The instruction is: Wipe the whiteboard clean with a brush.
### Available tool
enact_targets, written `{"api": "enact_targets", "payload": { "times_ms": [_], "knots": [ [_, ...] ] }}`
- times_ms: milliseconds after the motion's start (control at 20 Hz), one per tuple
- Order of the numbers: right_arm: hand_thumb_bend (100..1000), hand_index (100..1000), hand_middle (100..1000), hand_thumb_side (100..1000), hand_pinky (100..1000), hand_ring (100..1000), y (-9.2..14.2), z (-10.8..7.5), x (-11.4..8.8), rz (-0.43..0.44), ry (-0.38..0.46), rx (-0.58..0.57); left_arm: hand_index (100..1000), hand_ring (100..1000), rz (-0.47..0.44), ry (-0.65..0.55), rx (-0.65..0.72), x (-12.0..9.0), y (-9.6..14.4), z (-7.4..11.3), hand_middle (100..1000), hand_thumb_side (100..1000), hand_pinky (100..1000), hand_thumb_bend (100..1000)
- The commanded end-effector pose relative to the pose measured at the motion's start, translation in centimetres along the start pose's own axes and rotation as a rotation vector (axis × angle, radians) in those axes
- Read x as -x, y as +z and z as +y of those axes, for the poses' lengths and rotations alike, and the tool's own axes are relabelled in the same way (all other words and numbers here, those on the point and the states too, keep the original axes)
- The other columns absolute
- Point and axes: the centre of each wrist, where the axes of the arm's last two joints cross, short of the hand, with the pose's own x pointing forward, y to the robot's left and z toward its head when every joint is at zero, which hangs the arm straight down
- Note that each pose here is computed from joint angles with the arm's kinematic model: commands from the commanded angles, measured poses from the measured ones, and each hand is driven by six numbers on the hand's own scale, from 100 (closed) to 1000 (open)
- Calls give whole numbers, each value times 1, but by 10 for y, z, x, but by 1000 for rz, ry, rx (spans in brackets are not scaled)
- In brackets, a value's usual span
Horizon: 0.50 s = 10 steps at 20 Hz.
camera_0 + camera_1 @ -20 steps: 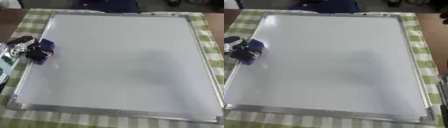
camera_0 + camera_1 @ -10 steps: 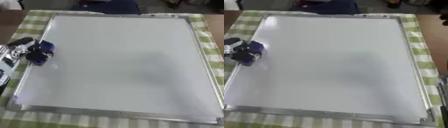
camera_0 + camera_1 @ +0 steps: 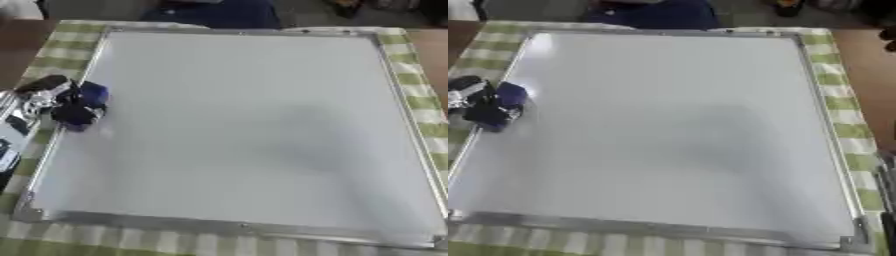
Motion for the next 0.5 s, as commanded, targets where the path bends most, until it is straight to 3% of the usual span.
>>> {"api": "enact_targets", "payload": {
  "times_ms": [50,500],
  "knots": [
    [100,380,457,793,617,524,-7,-2,-6,-28,-7,10,375,569,-28,-9,14,-5,2,2,415,482,448,100],
    [100,381,457,793,617,525,-7,-1,-7,-25,-10,13,374,562,-80,-53,31,-19,6,0,408,476,437,100]
  ]
}}
